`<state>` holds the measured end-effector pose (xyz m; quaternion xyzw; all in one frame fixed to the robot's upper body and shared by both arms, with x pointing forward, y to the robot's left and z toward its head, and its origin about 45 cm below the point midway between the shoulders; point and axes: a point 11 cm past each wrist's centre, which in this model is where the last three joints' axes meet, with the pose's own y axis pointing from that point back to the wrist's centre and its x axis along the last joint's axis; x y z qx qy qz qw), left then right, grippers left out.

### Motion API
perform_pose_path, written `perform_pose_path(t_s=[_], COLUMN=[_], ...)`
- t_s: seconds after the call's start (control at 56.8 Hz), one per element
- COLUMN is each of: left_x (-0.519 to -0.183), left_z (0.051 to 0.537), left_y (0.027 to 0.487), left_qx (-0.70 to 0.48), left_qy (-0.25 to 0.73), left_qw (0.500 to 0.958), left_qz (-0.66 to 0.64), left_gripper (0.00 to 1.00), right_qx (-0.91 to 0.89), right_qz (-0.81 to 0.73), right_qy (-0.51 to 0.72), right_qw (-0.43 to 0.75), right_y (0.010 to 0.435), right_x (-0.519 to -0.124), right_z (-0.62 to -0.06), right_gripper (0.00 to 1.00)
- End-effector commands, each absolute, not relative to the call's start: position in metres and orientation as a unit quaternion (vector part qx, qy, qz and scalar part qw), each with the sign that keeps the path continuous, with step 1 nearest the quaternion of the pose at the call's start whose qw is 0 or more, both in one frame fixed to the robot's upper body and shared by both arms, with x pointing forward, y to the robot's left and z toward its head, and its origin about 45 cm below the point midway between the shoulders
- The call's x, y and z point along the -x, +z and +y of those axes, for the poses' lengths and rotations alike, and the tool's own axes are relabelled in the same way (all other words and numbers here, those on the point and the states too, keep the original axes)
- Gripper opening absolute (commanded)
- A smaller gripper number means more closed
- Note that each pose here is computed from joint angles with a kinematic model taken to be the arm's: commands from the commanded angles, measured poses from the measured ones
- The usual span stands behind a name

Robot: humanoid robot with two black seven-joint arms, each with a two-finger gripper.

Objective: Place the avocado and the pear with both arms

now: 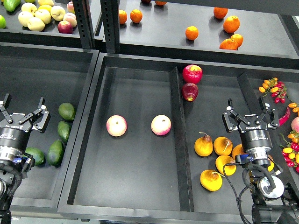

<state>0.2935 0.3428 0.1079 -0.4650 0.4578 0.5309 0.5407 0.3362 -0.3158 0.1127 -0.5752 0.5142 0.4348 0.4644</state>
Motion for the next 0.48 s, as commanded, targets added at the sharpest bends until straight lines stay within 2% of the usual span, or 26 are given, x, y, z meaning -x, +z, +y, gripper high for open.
perform_pose_path(t_s=[0.0,0.458], left_x=[-0.2914,-0.2891], left_z=[0.3424,0.3413], left_y=[0.1062,0.1070], left_qx=[0.463,0.463], left_qy=[0.532,0.530], left_qw=[0.540,0.542], left_qz=[0.460,0.460], left_gripper=[0.99,0.99], right_qx=[0.579,0.575], right_qz=[0.511,0.511], right_qy=[0.433,0.431], right_qw=[0.466,0.471], right_y=[0.1157,0.1166], right_x=[-0.3368,-0.3370], right_z=[-0.3145,-0.3161], right_gripper=[0.99,0.99])
